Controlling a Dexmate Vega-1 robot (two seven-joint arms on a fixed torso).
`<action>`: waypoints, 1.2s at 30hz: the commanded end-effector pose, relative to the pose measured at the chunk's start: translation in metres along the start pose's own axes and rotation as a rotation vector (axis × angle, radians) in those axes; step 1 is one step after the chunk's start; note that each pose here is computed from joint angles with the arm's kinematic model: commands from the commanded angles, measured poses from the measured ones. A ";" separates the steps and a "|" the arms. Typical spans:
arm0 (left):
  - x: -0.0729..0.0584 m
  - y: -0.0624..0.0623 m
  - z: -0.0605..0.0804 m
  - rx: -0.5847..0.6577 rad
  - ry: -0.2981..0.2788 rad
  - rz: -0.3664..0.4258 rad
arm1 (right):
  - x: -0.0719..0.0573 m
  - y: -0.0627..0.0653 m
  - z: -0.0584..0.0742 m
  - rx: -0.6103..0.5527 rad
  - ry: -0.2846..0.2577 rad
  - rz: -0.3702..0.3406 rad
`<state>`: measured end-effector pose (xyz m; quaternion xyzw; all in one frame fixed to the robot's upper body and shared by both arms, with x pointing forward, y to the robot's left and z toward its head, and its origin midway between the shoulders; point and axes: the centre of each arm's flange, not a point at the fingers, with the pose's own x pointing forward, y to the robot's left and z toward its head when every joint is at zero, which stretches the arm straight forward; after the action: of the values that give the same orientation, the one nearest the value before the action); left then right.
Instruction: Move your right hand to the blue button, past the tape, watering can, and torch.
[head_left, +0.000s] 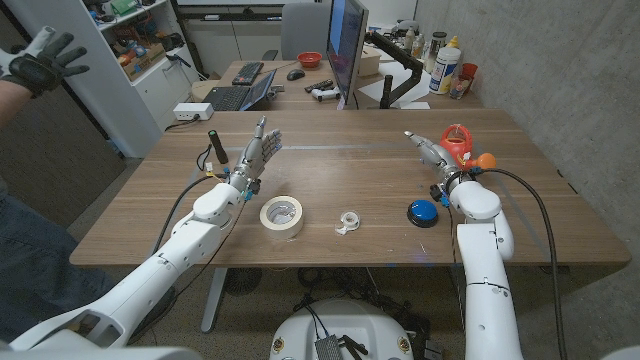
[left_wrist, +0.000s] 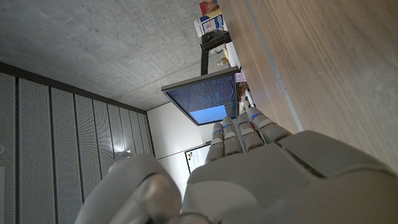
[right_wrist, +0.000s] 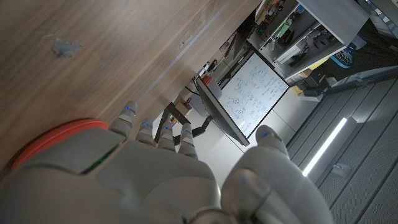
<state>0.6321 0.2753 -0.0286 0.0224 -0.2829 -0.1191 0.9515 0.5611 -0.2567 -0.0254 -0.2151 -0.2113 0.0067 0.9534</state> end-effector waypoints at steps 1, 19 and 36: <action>0.003 -0.006 -0.003 0.003 0.009 -0.012 | -0.013 0.004 0.000 -0.067 0.050 -0.009; 0.002 -0.011 -0.006 0.006 0.016 -0.017 | -0.033 0.009 0.005 -0.149 0.097 -0.042; -0.004 -0.013 0.002 -0.007 -0.009 -0.027 | -0.048 0.018 0.010 -0.234 0.162 -0.068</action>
<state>0.6315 0.2631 -0.0339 0.0282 -0.2780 -0.1274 0.9517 0.5254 -0.2458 -0.0402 -0.2947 -0.1583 -0.0498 0.9411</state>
